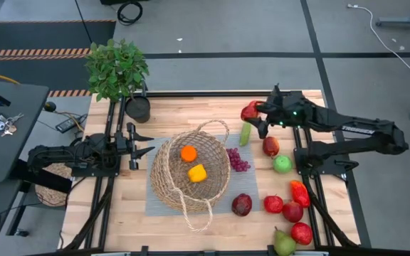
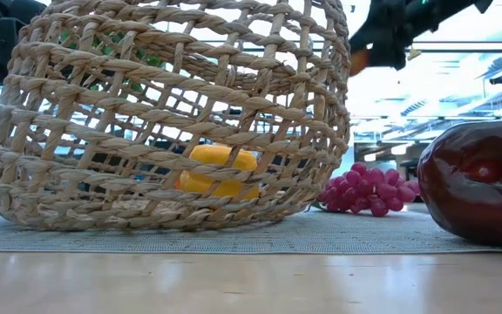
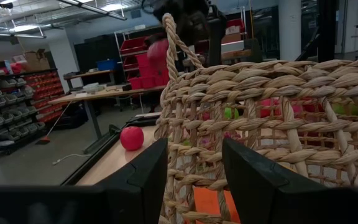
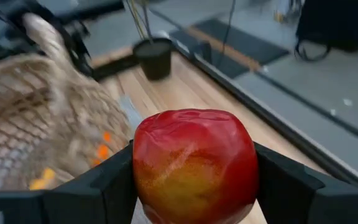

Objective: Build produce basket
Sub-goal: Put the red apple in the basket

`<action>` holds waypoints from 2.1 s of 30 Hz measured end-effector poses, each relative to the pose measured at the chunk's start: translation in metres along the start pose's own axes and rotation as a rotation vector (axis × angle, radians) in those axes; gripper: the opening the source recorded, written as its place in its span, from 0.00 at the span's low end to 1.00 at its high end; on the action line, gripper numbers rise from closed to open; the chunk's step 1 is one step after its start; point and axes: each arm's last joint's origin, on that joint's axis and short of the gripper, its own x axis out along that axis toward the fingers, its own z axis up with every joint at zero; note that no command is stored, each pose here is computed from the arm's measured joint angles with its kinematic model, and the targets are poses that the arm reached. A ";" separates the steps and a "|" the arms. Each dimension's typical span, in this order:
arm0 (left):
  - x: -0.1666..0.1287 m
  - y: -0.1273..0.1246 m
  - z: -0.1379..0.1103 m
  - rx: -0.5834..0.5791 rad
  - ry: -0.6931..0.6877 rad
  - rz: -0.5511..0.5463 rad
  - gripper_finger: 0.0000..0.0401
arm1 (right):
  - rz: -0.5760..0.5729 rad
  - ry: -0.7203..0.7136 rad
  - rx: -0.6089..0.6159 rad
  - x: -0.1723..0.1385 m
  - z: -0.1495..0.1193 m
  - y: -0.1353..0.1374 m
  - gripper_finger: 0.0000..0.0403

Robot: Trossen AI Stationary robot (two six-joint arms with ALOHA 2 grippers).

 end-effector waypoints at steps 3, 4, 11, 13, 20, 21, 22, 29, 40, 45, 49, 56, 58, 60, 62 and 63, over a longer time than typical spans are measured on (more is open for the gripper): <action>0.000 0.000 0.000 0.000 0.000 0.000 0.40 | 0.017 -0.054 -0.016 -0.007 0.002 0.011 0.67; 0.000 0.000 0.000 0.000 0.000 0.000 0.40 | 0.017 -0.065 -0.026 -0.008 0.002 0.014 0.67; 0.000 0.000 0.000 0.000 0.000 0.000 0.40 | 0.057 -0.113 -0.049 -0.014 0.003 0.029 0.67; 0.000 0.000 0.000 0.000 0.000 0.000 0.40 | 0.085 -0.143 -0.047 -0.016 0.005 0.035 0.67; 0.000 0.000 0.000 0.000 0.000 0.000 0.40 | 0.155 -0.263 -0.067 -0.014 0.011 0.059 0.67; 0.000 0.000 0.000 0.000 0.000 0.000 0.40 | 0.165 -0.275 -0.070 -0.012 0.012 0.063 0.67; 0.000 0.000 0.000 0.000 0.000 0.000 0.40 | 0.173 -0.288 -0.072 -0.011 0.012 0.067 0.67; 0.000 0.000 0.000 0.000 0.000 0.000 0.40 | 0.173 -0.277 -0.098 0.010 0.010 0.090 0.67; 0.000 0.000 0.000 0.000 0.000 0.000 0.40 | 0.190 -0.034 -0.337 0.046 0.036 0.155 0.67; 0.000 0.000 0.000 0.000 0.000 0.000 0.40 | 0.229 0.036 -0.409 0.068 0.037 0.180 0.67; 0.000 0.000 0.000 0.000 -0.001 0.000 0.40 | 0.250 0.136 -0.468 0.089 0.033 0.194 0.67; 0.000 0.000 0.000 0.000 -0.002 0.001 0.40 | 0.276 0.332 -0.434 0.121 0.026 0.206 0.67; 0.000 0.000 0.000 0.000 -0.001 0.000 0.40 | 0.285 0.370 -0.439 0.131 0.022 0.208 0.67; 0.000 0.000 0.000 0.000 -0.001 0.000 0.40 | 0.310 0.397 -0.434 0.141 0.018 0.210 0.67; 0.000 0.000 0.000 0.000 -0.001 0.000 0.40 | 0.351 0.428 -0.415 0.150 0.014 0.211 0.67; 0.000 0.000 0.000 0.000 0.000 0.000 0.40 | 0.365 0.453 -0.402 0.156 0.010 0.211 0.67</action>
